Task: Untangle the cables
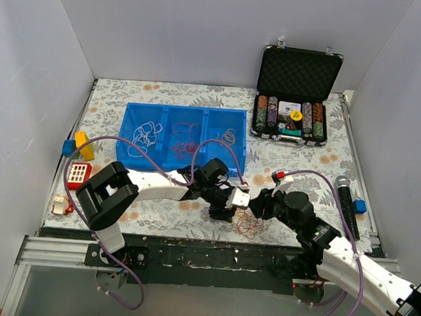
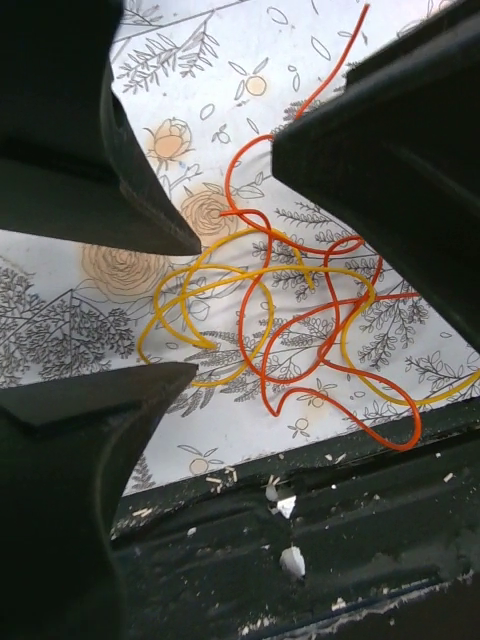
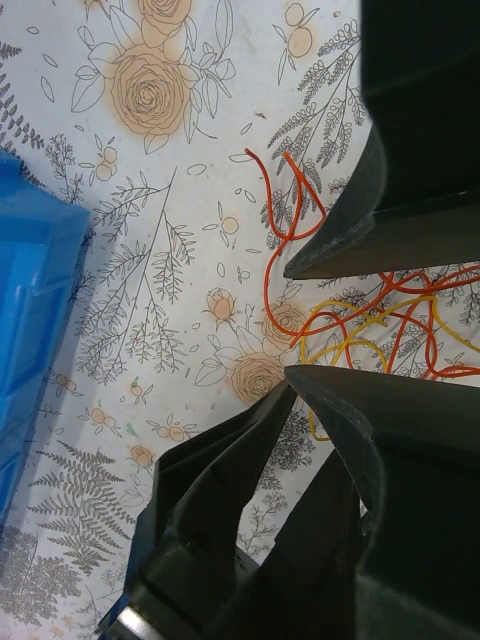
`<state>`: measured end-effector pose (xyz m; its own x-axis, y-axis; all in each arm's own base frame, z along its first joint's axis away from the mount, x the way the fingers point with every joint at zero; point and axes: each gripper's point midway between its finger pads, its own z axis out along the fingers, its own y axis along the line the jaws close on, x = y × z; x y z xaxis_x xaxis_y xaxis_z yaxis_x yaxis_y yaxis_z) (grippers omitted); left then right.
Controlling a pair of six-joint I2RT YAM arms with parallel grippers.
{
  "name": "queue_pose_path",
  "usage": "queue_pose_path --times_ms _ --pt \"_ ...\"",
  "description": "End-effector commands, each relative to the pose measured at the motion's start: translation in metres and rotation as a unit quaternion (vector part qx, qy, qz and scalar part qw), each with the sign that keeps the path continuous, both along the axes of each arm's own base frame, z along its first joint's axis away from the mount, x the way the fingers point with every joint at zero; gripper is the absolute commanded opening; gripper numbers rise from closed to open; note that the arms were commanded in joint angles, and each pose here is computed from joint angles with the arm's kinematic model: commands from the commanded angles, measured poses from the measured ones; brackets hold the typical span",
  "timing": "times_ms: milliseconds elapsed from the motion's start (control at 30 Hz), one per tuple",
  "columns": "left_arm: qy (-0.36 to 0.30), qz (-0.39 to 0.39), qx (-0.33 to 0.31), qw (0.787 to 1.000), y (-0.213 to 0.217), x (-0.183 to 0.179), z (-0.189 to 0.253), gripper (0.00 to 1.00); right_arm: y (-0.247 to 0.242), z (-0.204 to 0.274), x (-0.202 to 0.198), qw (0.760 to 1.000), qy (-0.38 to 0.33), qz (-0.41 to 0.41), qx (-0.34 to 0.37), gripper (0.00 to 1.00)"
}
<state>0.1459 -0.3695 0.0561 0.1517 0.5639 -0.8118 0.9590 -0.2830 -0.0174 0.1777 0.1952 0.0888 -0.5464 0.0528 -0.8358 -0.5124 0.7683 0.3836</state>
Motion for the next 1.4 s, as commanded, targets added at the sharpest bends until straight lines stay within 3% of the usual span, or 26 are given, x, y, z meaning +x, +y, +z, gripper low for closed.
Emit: queue_pose_path --times_ms 0,200,300,333,567,733,1000,1233,1300,1367 --pt "-0.019 -0.007 -0.003 1.0 -0.012 -0.004 -0.008 0.43 0.002 0.006 0.001 1.0 -0.011 0.004 0.003 0.47" --pt "-0.041 -0.016 0.008 0.999 -0.004 -0.005 -0.021 0.22 0.001 0.01 0.0 1.0 -0.015 0.006 0.005 0.52" --pt "-0.06 -0.012 0.011 0.998 0.0 -0.001 -0.019 0.02 0.003 0.009 0.0 1.0 -0.015 0.012 0.0 0.57" --pt "-0.067 -0.01 0.015 0.998 0.002 0.001 -0.016 0.0 0.004 0.009 -0.001 1.0 -0.011 0.017 0.0 0.58" --pt "-0.096 0.023 0.002 0.995 0.016 0.011 0.033 0.0 0.016 -0.011 -0.007 0.998 0.033 0.054 -0.024 0.63" --pt "-0.12 0.037 -0.042 0.991 0.021 0.009 0.084 0.0 0.028 -0.017 -0.005 0.996 0.049 0.074 -0.032 0.63" --pt "-0.162 0.064 -0.1 0.98 0.022 0.015 0.165 0.0 0.036 -0.018 0.003 0.996 0.05 0.073 -0.031 0.36" --pt "-0.224 0.09 -0.193 0.951 0.018 0.025 0.269 0.0 0.035 -0.024 0.005 0.995 0.054 0.074 -0.046 0.28" --pt "-0.218 0.108 -0.202 0.949 0.018 0.028 0.282 0.0 0.034 -0.017 0.007 0.996 0.045 0.069 -0.044 0.29" --pt "-0.219 0.115 -0.205 0.947 0.021 0.028 0.286 0.0 0.033 0.0 0.011 0.998 0.018 0.059 -0.027 0.42"
